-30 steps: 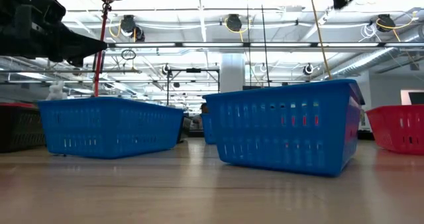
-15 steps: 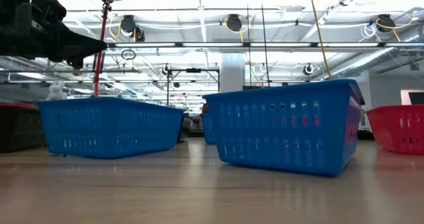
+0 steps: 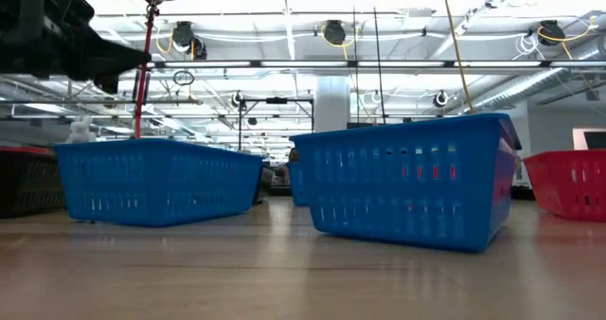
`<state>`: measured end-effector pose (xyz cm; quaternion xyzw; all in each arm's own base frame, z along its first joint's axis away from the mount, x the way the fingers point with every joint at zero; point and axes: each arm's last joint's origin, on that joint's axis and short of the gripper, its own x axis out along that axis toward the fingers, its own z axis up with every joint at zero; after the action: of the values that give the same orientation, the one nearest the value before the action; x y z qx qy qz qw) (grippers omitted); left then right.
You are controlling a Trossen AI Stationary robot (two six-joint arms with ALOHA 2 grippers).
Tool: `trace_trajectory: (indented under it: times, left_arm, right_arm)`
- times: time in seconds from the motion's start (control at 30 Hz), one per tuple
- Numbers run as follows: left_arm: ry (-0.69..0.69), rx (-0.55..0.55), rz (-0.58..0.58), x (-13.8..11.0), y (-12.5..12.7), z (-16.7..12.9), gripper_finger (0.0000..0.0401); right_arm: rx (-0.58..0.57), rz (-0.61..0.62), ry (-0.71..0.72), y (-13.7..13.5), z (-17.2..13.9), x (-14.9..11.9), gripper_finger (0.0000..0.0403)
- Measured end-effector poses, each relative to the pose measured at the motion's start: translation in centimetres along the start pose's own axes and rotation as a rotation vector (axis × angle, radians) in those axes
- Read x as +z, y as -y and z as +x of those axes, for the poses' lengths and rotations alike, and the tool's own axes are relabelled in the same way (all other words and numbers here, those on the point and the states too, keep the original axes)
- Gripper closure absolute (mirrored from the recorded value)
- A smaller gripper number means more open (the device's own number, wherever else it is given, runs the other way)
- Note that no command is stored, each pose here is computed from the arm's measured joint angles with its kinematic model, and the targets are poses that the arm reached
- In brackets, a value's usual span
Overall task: Stack baskets by color
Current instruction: Stack the middle right red bin on the top red bin
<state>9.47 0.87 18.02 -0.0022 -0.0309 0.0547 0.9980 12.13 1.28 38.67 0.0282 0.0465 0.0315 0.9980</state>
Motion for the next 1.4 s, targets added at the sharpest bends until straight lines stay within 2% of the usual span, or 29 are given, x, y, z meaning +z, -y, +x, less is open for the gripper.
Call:
trace_trajectory:
  times: [0.17, 0.3, 0.63, 0.77, 0.9, 1.13, 1.4]
  left_arm:
    - [0.057, -0.032, -0.028, 2.5, 0.3, -0.3, 0.0399]
    - [0.029, -0.065, -0.049, 5.4, 0.6, -0.5, 0.0399]
    - [-0.082, -0.085, -0.048, 17.4, 1.1, 0.9, 0.0400]
    - [-0.166, -0.101, -0.043, 20.3, 1.6, 2.4, 0.0400]
    - [-0.237, -0.136, -0.027, 21.0, 2.3, 4.3, 0.0395]
    - [-0.302, -0.209, 0.049, 19.1, 4.2, 7.8, 0.0398]
    - [-0.359, -0.202, 0.140, 17.1, 5.4, 11.2, 0.0389]
  right_arm:
    - [-0.001, -0.001, -0.010, 0.0, 0.3, -0.1, 0.0403]
    - [-0.001, -0.002, -0.022, 0.0, 0.6, -0.2, 0.0403]
    - [-0.003, 0.008, -0.052, 0.0, 1.3, -0.4, 0.0403]
    - [-0.007, 0.032, -0.089, 0.0, 1.6, -0.8, 0.0403]
    - [-0.014, 0.062, -0.140, 0.0, 1.9, -1.3, 0.0403]
    - [-0.037, 0.149, -0.251, 0.0, 2.6, -2.4, 0.0403]
    - [-0.062, 0.315, -0.316, -0.2, 3.4, -3.1, 0.0403]
